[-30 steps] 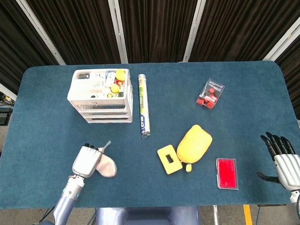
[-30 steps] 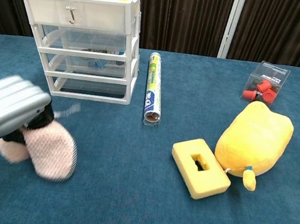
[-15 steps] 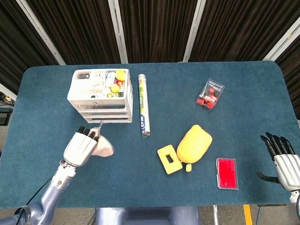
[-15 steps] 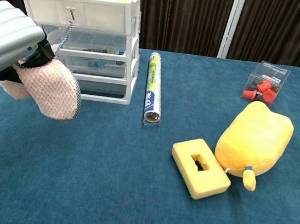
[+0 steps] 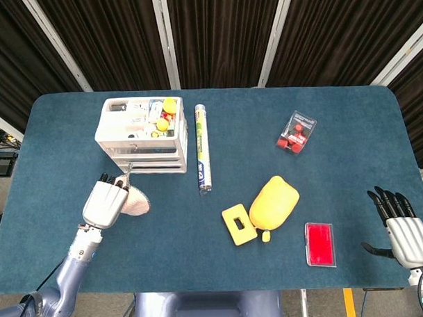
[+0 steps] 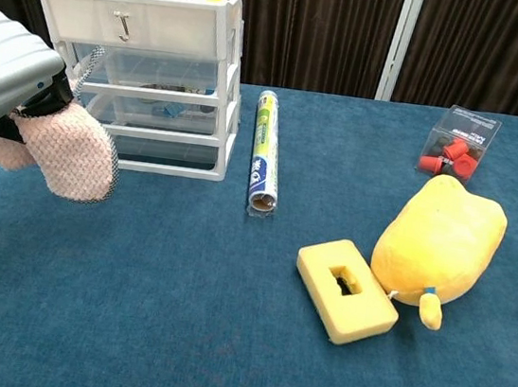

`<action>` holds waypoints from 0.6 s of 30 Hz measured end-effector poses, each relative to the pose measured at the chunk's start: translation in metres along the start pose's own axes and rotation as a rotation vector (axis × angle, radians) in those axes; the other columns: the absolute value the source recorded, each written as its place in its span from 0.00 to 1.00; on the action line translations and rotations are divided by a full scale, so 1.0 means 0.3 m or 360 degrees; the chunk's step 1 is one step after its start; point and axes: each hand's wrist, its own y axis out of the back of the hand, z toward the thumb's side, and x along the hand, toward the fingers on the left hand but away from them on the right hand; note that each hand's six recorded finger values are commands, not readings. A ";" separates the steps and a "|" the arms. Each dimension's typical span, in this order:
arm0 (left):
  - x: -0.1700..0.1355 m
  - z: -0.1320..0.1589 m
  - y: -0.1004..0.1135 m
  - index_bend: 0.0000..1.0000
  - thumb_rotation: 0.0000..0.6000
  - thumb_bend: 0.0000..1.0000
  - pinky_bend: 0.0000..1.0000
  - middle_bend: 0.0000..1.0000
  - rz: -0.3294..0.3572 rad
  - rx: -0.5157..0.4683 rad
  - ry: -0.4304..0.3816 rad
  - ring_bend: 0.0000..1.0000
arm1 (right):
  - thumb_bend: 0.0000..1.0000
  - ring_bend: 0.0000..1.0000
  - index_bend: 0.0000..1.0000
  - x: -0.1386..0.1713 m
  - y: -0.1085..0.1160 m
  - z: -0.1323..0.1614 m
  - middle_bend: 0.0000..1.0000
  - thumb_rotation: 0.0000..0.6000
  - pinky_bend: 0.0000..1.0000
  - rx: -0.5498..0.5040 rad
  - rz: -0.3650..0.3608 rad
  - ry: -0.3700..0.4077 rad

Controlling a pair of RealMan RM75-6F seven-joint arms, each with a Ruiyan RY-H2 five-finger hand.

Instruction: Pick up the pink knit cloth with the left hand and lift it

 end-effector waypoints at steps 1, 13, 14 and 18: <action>0.001 -0.001 -0.001 0.94 1.00 0.63 0.61 0.77 -0.0002 0.0009 0.0004 0.67 | 0.00 0.00 0.00 0.000 0.000 0.000 0.00 1.00 0.00 0.0000 0.0000 0.0000; 0.048 -0.010 0.037 0.94 1.00 0.63 0.61 0.77 0.0010 0.0145 0.0022 0.68 | 0.00 0.00 0.00 0.000 0.000 0.001 0.00 1.00 0.00 0.0000 0.0001 0.0001; 0.052 -0.010 0.040 0.94 1.00 0.63 0.61 0.77 0.0014 0.0151 0.0021 0.68 | 0.00 0.00 0.00 0.000 0.000 0.001 0.00 1.00 0.00 0.0000 0.0002 0.0002; 0.070 -0.011 0.050 0.94 1.00 0.63 0.61 0.77 0.0031 0.0168 0.0018 0.68 | 0.00 0.00 0.00 0.000 0.000 0.000 0.00 1.00 0.00 0.0001 0.0003 0.0001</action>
